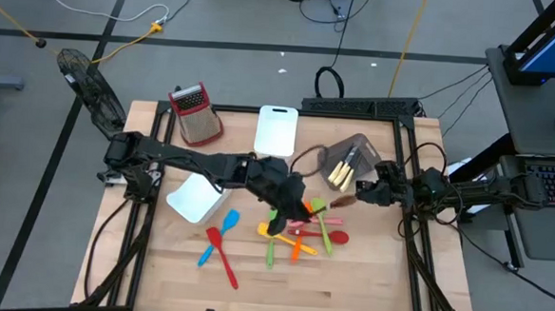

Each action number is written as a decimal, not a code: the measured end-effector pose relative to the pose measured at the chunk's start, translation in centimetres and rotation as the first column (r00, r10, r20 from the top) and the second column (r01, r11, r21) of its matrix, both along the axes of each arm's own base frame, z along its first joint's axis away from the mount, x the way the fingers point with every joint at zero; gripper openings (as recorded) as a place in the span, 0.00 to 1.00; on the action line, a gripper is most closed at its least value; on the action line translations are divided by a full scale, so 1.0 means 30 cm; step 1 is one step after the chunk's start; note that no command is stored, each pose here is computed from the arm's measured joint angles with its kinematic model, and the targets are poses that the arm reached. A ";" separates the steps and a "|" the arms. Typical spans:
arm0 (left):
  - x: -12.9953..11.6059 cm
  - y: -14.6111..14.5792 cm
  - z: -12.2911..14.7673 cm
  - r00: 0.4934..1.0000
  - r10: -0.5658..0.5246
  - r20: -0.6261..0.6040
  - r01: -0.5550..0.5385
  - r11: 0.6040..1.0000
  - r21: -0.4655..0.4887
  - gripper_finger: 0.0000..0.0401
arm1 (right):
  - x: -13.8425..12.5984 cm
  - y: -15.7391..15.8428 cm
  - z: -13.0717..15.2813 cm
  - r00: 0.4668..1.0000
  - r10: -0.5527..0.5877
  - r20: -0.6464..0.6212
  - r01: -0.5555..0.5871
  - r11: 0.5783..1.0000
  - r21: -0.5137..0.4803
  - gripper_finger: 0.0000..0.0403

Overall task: Pick & Place Kitchen Items
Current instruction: Put the brown serving spoon into the top white bin

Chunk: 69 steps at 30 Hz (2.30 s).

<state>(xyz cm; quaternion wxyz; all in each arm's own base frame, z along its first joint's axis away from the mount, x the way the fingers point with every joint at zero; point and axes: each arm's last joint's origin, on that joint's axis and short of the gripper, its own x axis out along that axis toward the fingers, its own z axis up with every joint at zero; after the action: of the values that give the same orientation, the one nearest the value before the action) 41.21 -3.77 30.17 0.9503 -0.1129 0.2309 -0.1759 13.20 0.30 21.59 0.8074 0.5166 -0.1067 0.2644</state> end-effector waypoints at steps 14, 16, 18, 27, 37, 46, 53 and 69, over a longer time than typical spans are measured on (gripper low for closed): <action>0.028 0.136 0.123 0.984 0.068 0.164 0.017 0.884 -0.468 0.07 | 0.006 -0.016 0.014 0.955 -0.272 0.119 0.289 0.943 -0.166 0.15; 0.028 0.136 0.132 0.981 0.071 0.181 0.026 0.874 -0.485 0.07 | 0.017 -0.016 0.037 0.948 -0.284 0.146 0.309 0.932 -0.190 0.15; 0.028 0.135 0.138 0.979 0.073 0.188 0.032 0.865 -0.501 0.07 | 0.033 -0.017 0.067 0.939 -0.299 0.169 0.332 0.917 -0.221 0.15; 0.027 0.134 0.146 0.977 0.067 0.201 0.049 0.853 -0.520 0.07 | 0.145 0.012 0.187 0.952 -0.246 0.182 0.304 0.831 -0.467 0.25; 0.027 0.093 0.148 0.979 0.032 0.202 0.081 0.846 -0.526 0.07 | 0.203 0.011 0.245 0.944 -0.257 0.208 0.327 0.814 -0.480 0.54; 0.028 0.108 0.148 0.977 0.061 0.206 0.058 0.850 -0.524 0.07 | 0.254 0.013 0.276 0.945 -0.234 0.227 0.321 0.791 -0.522 0.62; 0.028 0.123 0.148 0.975 0.071 0.212 0.050 0.855 -0.516 0.07 | 0.260 0.027 0.293 0.941 -0.232 0.248 0.331 0.783 -0.526 0.60; 0.030 0.130 0.148 0.968 0.114 0.222 0.013 0.864 -0.503 0.07 | 0.286 0.026 0.336 0.937 -0.283 0.207 0.350 0.727 -0.591 0.56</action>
<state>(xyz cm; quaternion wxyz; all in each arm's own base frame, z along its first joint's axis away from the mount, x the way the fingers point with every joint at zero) 42.11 0.13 34.62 0.9138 -0.3387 0.0555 -0.2172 21.78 1.07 31.68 0.9581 0.1826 -0.1419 0.1693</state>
